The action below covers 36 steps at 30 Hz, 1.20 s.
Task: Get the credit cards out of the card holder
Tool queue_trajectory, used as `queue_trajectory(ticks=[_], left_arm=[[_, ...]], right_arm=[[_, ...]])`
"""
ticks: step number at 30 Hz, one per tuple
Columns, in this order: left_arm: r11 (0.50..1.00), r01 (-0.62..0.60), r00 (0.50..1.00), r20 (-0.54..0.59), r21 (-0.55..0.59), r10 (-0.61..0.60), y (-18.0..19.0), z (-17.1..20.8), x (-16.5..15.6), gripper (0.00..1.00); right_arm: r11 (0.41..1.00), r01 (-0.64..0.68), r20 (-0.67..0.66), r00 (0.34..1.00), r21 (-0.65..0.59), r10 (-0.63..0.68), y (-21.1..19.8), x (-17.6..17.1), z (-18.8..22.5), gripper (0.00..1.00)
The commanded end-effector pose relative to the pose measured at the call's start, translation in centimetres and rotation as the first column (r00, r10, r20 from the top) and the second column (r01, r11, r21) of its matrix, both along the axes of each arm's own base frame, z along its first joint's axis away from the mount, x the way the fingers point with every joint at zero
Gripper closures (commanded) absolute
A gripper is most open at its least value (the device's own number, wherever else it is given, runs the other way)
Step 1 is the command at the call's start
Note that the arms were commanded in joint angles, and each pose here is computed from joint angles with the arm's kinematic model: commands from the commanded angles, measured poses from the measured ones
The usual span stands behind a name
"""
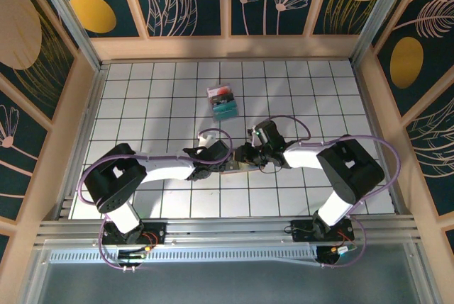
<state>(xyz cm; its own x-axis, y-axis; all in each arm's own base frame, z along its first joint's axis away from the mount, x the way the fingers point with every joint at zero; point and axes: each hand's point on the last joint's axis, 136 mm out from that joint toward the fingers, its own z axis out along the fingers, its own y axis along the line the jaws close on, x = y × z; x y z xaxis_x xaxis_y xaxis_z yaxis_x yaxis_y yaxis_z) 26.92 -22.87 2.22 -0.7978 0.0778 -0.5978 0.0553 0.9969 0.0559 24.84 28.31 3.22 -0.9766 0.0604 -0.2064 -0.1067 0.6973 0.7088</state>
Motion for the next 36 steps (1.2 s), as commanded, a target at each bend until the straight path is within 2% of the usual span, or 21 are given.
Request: queue_trajectory(ticks=[1, 11, 21, 28, 36], left_arm=[[0.999, -0.024, 1.000, -0.019, 0.033, 0.025, 1.6, 0.1, -0.6, 0.01], [0.999, -0.014, 1.000, -0.028, -0.030, 0.014, 0.6, 0.2, -0.8, 0.01], [1.000, -0.013, 0.998, -0.057, -0.021, 0.012, 0.8, -1.0, -1.2, 0.01], [1.000, 0.000, 0.997, -0.072, -0.029, -0.002, 0.4, -1.4, -1.3, 0.01], [1.000, 0.007, 0.997, -0.073, -0.010, -0.007, 0.4, -1.6, -1.2, 0.01]], right_arm=[[1.000, -0.010, -0.021, 1.000, 0.019, 0.011, 0.1, -1.1, 0.5, 0.73], [0.998, 0.000, -0.021, 1.000, 0.067, 0.002, 0.4, -1.4, 1.1, 0.73], [0.997, -0.006, -0.033, 0.999, 0.083, 0.008, 0.8, -1.4, 1.0, 0.73], [1.000, 0.029, -0.042, 0.999, 0.012, -0.029, -0.2, -1.1, 0.0, 0.73], [0.998, 0.044, -0.004, 0.999, -0.037, -0.045, -1.0, -0.8, 0.7, 0.74]])
